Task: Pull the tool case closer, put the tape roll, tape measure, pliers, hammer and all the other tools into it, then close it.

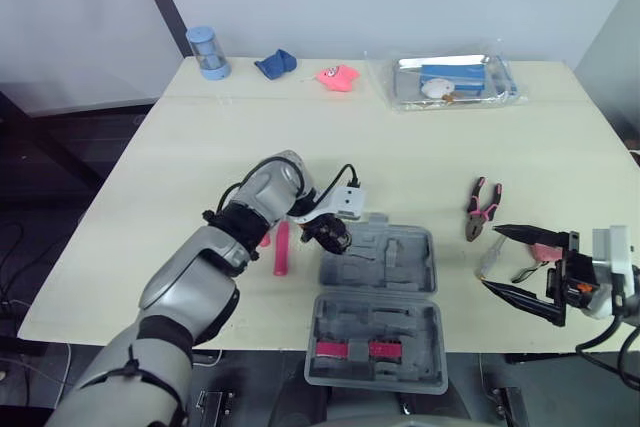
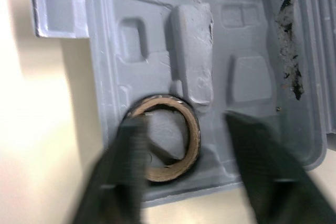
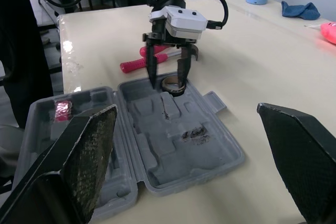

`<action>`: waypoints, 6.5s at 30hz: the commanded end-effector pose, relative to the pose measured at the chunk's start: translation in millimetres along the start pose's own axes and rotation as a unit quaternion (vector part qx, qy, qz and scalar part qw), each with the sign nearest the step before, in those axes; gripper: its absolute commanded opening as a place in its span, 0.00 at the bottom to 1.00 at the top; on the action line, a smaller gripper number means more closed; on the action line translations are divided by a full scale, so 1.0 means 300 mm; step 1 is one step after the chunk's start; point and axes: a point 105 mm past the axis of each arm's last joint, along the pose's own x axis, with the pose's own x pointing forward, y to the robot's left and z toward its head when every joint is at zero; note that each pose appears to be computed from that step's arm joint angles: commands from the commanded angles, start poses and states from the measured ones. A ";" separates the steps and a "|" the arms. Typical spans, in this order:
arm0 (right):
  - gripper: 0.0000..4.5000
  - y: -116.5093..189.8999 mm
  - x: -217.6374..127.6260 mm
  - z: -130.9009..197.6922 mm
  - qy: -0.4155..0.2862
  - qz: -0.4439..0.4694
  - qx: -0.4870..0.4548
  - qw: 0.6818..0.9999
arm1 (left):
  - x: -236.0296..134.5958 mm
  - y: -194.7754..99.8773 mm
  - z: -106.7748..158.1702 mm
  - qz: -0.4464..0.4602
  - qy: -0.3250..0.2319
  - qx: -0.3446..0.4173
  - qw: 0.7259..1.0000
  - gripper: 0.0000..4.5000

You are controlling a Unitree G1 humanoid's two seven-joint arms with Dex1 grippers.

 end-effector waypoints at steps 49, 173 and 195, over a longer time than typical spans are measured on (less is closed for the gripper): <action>1.00 0.046 0.018 -0.020 -0.026 -0.052 -0.027 0.998 | -0.065 0.009 -0.032 0.086 -0.345 0.003 0.935 0.18; 0.01 -0.138 -0.146 -0.401 0.195 -0.515 0.215 0.807 | -0.322 -0.464 0.091 0.110 -0.419 0.058 0.899 1.00; 0.01 0.161 -0.070 -0.393 0.294 -0.275 0.215 0.890 | -0.320 -0.482 0.097 0.076 -0.415 0.079 0.903 1.00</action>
